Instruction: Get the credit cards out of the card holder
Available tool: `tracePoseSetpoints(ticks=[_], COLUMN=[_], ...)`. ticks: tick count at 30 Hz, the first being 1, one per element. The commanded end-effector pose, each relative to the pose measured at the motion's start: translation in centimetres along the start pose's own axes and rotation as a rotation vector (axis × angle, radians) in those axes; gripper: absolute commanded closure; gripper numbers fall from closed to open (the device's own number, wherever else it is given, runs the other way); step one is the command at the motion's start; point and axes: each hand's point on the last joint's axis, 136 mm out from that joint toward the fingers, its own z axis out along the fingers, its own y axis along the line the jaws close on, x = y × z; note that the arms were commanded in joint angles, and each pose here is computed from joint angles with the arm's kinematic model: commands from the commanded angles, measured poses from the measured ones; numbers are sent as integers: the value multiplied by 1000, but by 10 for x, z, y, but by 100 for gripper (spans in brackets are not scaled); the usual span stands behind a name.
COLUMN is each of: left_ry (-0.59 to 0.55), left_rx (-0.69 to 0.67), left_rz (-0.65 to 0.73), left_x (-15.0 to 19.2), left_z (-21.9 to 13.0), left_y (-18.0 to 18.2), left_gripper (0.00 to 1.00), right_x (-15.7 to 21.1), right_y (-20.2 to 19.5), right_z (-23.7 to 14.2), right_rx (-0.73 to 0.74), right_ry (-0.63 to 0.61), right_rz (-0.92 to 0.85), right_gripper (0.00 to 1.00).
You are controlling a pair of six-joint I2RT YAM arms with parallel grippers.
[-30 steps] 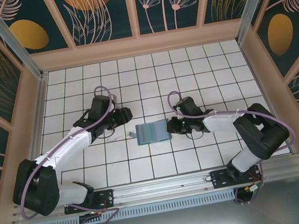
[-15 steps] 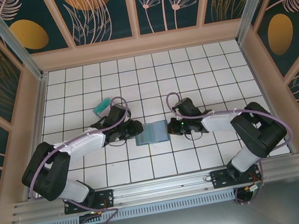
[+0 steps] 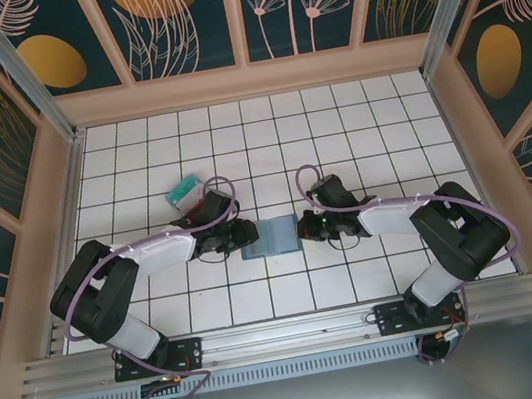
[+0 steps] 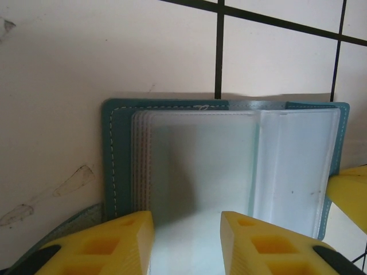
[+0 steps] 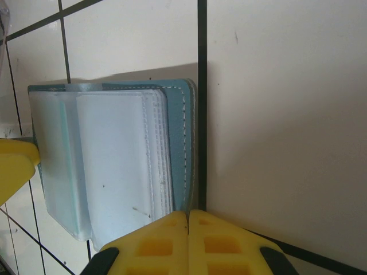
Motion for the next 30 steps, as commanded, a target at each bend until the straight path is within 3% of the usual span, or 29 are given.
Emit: tracePoseSetpoints(ticks=[1, 10, 30], left_ry=[5, -52, 41], left_rx=[-28, -43, 57], left_rz=[-2, 10, 33], left_x=[2, -7, 10], left_z=[2, -12, 7], left_y=[3, 2, -13], left_gripper=[62, 61, 61], right_x=[4, 5, 6], right_y=[-3, -5, -6], right_z=[3, 4, 6], right_rx=[11, 18, 18], right_ry=[3, 10, 17], right_rz=[2, 1, 6], right_gripper=[97, 97, 97])
